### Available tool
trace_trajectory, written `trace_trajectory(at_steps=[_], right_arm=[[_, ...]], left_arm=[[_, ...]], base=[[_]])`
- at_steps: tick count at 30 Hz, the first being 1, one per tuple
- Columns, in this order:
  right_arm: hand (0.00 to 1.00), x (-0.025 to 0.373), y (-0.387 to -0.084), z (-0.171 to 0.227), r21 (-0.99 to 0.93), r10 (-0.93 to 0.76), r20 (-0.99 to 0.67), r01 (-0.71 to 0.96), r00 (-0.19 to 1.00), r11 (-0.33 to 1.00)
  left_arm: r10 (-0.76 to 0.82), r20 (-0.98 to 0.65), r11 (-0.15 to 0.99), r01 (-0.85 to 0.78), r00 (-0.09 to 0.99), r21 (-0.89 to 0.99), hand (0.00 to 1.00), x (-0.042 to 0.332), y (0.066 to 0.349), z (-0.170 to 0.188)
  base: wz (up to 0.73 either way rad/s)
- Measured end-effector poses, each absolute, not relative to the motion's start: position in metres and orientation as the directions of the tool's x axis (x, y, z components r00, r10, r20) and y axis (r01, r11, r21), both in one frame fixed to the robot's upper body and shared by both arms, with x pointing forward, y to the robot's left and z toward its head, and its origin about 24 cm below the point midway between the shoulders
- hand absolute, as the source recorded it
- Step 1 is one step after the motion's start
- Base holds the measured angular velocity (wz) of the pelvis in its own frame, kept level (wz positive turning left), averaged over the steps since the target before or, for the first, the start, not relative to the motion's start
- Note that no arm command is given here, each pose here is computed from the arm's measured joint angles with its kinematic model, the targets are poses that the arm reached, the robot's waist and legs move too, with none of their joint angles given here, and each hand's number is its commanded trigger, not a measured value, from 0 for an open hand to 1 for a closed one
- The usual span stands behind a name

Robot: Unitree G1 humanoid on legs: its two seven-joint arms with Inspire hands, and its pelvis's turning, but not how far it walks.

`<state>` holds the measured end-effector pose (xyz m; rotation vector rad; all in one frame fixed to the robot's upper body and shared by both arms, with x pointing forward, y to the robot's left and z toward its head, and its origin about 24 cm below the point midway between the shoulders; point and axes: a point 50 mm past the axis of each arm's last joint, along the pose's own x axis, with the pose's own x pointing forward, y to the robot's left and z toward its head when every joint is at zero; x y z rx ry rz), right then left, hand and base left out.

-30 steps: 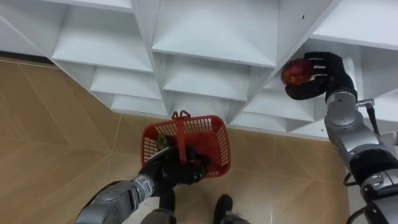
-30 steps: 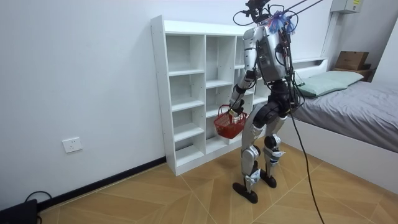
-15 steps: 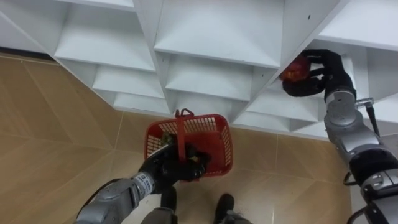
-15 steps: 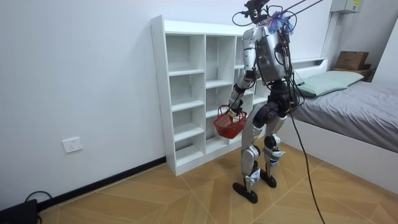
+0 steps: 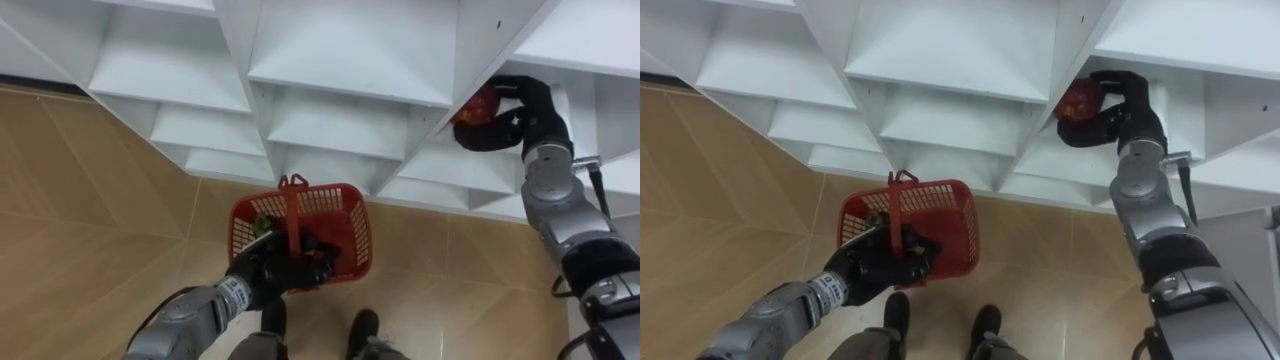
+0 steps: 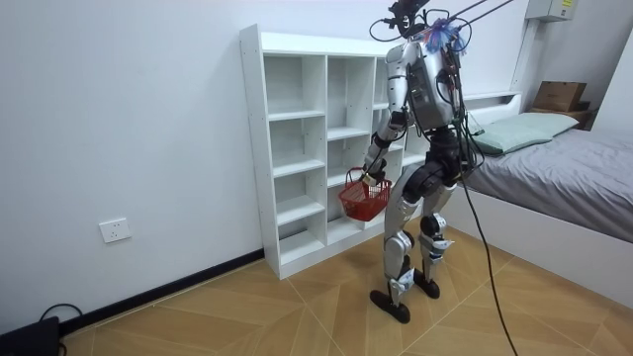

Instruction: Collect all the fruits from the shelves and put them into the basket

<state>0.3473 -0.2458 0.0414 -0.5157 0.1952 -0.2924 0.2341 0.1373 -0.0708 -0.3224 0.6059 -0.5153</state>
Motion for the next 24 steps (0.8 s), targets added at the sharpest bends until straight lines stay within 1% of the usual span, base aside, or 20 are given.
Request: trace_trajectory(at_steps=[9,16,24], right_arm=[[1.00,0.346,-0.243,0.040,-0.524,-0.300,-0.109,0.202,0.948,0.828],[1.00,0.329,-0.235,0.028,-0.529,-0.242,-0.091,0.158,0.966,0.834],[1.00,0.309,-0.236,0.008,-0.523,-0.220,-0.155,0.109,0.963,0.845]], left_arm=[[-0.546,-0.454,0.827,0.365,0.704,-0.428,1.00,0.235,0.138,-0.070],[-0.548,-0.449,0.826,0.368,0.706,-0.427,1.00,0.234,0.140,-0.069],[-0.542,-0.463,0.827,0.349,0.701,-0.440,1.00,0.225,0.141,-0.075]], base=[[0.00],[0.00],[-0.06]])
